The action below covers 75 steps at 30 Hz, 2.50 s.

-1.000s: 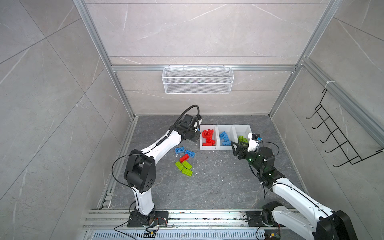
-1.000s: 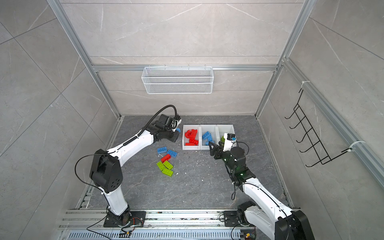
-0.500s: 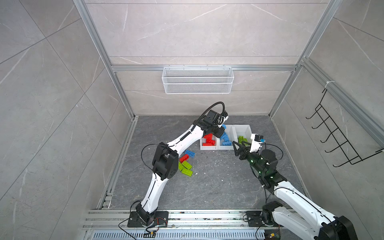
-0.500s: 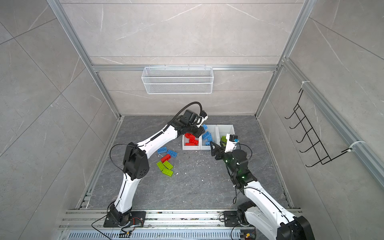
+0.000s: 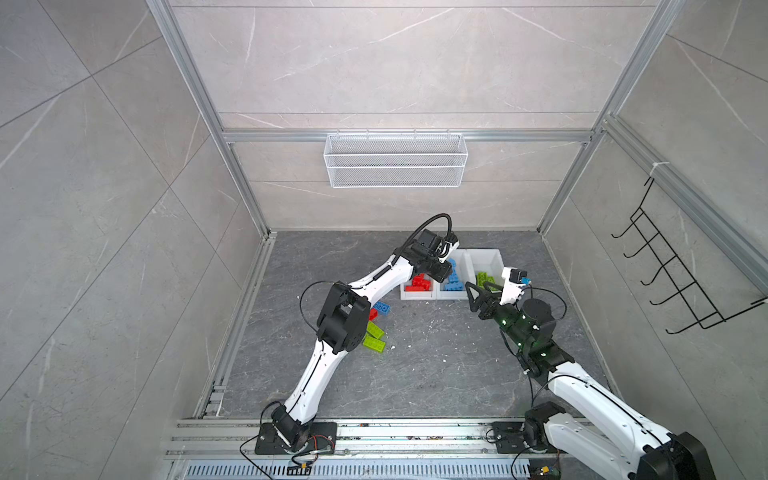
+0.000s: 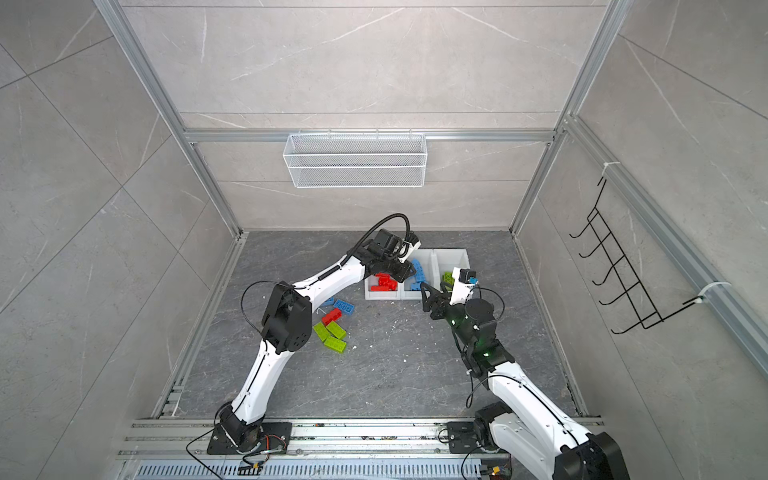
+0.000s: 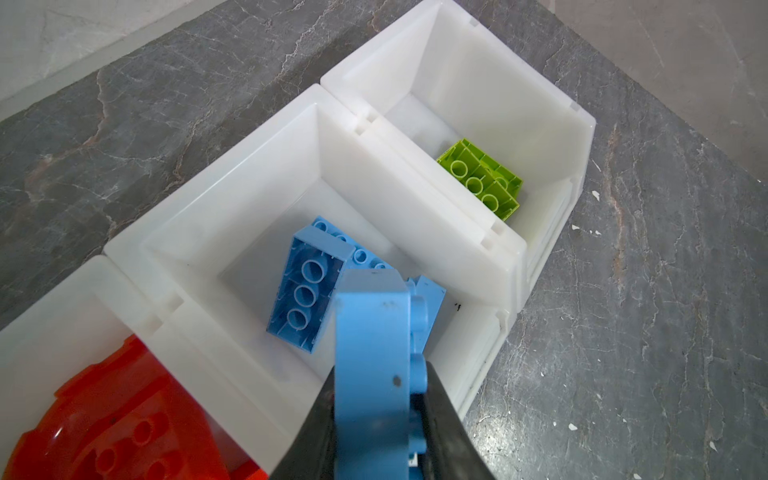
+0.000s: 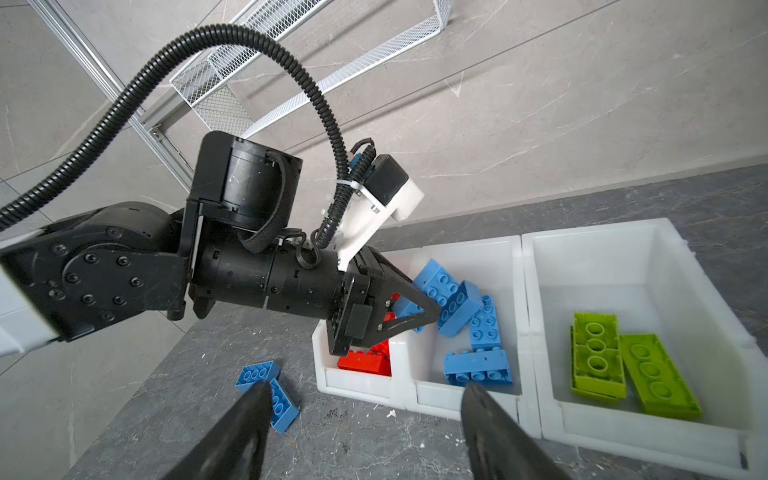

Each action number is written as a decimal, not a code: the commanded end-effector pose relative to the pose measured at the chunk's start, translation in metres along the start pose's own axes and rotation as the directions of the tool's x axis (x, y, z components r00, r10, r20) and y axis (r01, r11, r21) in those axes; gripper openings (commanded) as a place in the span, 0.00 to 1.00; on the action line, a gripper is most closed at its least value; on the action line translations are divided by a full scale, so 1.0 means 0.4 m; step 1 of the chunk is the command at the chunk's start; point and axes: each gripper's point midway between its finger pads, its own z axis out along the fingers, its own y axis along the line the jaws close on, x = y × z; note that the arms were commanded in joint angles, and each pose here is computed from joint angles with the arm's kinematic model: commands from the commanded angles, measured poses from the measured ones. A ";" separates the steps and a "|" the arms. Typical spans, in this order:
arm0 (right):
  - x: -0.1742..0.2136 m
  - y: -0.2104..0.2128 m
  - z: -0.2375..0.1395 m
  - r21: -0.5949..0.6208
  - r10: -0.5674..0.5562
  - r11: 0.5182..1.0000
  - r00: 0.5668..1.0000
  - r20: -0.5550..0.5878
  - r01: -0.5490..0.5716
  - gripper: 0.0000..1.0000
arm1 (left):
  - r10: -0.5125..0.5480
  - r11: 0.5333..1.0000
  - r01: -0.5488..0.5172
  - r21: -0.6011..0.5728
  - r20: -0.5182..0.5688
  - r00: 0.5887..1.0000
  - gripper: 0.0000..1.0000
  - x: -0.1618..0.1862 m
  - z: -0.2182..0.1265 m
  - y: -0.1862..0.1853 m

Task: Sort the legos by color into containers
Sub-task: 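Open the left gripper over the blue compartment and withdraw the left arm, then move the right gripper over the pile and grasp a blue brick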

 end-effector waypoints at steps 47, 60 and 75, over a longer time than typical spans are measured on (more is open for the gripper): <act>0.550 0.236 0.252 -0.446 -0.550 0.835 0.531 -0.645 0.324 0.74 | -0.228 0.529 0.664 -0.529 0.665 0.712 0.97 0.540 -0.806 0.363; 0.628 0.270 0.312 -0.458 -0.580 0.814 0.458 -0.673 0.358 0.73 | -0.225 0.511 0.676 -0.531 0.676 0.702 0.98 0.551 -0.806 0.371; 0.654 0.311 0.426 -0.478 -0.593 0.804 0.429 -0.681 0.354 0.71 | -0.200 0.497 0.686 -0.532 0.699 0.687 0.99 0.552 -0.833 0.366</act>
